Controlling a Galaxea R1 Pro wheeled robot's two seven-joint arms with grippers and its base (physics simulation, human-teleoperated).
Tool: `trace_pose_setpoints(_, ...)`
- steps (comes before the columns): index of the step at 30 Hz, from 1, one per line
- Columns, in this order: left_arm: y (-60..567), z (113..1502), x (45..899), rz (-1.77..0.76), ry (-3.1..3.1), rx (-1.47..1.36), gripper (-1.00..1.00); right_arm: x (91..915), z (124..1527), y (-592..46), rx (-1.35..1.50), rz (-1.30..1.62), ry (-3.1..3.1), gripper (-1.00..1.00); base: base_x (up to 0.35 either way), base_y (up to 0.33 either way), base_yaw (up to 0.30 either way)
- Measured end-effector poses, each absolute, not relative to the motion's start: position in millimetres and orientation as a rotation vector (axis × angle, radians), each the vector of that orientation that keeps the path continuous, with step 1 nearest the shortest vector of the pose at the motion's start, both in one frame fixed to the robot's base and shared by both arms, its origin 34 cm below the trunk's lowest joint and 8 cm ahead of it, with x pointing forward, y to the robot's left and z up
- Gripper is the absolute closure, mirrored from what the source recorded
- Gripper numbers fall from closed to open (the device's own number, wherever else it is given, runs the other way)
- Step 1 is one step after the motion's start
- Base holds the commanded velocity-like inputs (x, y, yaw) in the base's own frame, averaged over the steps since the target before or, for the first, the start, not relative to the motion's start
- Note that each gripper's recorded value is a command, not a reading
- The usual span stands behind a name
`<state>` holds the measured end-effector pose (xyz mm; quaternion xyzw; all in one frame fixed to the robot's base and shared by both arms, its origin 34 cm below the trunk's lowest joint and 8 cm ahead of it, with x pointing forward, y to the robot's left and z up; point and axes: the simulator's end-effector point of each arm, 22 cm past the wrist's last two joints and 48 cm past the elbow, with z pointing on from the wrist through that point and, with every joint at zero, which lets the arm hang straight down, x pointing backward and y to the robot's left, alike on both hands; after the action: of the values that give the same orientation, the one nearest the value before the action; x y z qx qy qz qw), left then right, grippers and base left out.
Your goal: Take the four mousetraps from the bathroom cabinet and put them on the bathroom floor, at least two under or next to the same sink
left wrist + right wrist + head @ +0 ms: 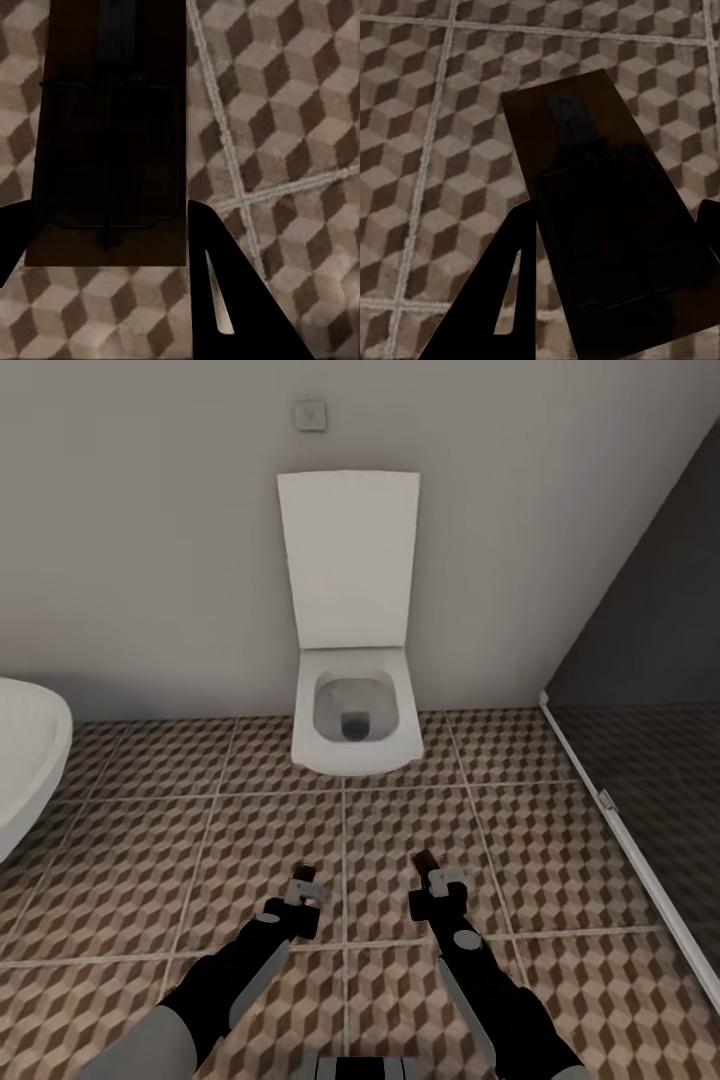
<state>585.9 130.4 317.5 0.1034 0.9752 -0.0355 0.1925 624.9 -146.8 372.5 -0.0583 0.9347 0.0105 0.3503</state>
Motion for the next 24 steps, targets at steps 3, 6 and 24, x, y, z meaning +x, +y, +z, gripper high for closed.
trace_pose_setpoints(3, 130.5, 317.5, 585.9, -0.100, 2.737, 0.290, 1.00, 624.9, 372.5, -146.7, -0.151, 0.027, 2.421, 1.00, 0.331, 0.001, 0.000)
trace_pose_setpoints(6, 130.5, 317.5, 585.8, -0.100, 2.737, 0.290, 1.00, 625.0, 372.7, -146.7, -0.151, 0.027, 2.421, 1.00, 0.315, 0.000, 0.000)
trace_pose_setpoints(24, 129.1, 318.0, 586.6, -0.104, 2.735, 0.293, 1.00, 625.1, 372.2, -146.8, -0.151, 0.027, 2.421, 1.00, 0.035, 0.000, 0.000)
